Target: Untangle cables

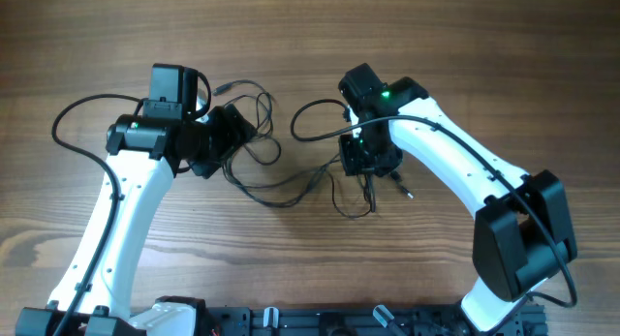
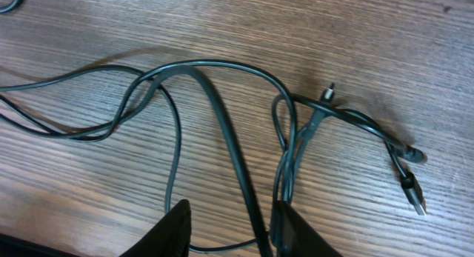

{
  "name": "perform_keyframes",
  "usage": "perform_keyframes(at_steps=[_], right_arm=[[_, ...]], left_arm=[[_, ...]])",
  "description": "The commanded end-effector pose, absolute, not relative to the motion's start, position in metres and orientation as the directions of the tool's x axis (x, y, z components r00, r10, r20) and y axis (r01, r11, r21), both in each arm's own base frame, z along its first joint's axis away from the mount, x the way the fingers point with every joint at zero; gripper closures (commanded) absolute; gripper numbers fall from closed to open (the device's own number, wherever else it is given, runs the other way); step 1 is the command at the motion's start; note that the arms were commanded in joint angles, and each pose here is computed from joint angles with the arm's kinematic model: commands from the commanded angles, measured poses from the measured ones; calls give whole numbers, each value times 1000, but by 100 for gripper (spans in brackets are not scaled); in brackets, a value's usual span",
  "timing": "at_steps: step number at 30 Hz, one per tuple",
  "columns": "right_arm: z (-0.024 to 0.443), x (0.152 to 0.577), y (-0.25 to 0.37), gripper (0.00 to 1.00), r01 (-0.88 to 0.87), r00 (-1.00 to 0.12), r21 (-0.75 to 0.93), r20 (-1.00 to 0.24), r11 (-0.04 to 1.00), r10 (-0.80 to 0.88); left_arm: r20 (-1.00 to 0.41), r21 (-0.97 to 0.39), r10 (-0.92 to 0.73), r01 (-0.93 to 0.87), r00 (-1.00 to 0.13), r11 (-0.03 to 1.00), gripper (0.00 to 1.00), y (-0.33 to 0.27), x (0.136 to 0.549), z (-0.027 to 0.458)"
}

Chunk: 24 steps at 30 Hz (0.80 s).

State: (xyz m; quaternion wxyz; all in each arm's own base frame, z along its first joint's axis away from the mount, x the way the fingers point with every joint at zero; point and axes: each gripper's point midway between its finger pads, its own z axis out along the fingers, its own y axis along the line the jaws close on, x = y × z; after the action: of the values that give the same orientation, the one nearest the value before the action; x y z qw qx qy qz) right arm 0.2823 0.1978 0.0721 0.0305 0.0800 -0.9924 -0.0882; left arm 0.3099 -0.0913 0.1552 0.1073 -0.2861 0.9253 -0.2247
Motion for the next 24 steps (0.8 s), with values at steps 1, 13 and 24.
perform_keyframes(at_steps=[1, 13, 24], right_arm=[[68, 282, 197, 61, -173, -981, 173, 53, 970, -184], [128, 285, 238, 96, -222, -975, 432, -67, 874, -214], [511, 263, 230, 96, -744, -456, 447, -883, 497, 111]], left_arm=[[-84, -466, -572, -475, -816, 746, 23, -88, 310, 154], [-87, -463, -563, -467, -822, 753, 21, -88, 309, 154], [-87, -463, -563, -467, -822, 753, 20, -88, 309, 154]])
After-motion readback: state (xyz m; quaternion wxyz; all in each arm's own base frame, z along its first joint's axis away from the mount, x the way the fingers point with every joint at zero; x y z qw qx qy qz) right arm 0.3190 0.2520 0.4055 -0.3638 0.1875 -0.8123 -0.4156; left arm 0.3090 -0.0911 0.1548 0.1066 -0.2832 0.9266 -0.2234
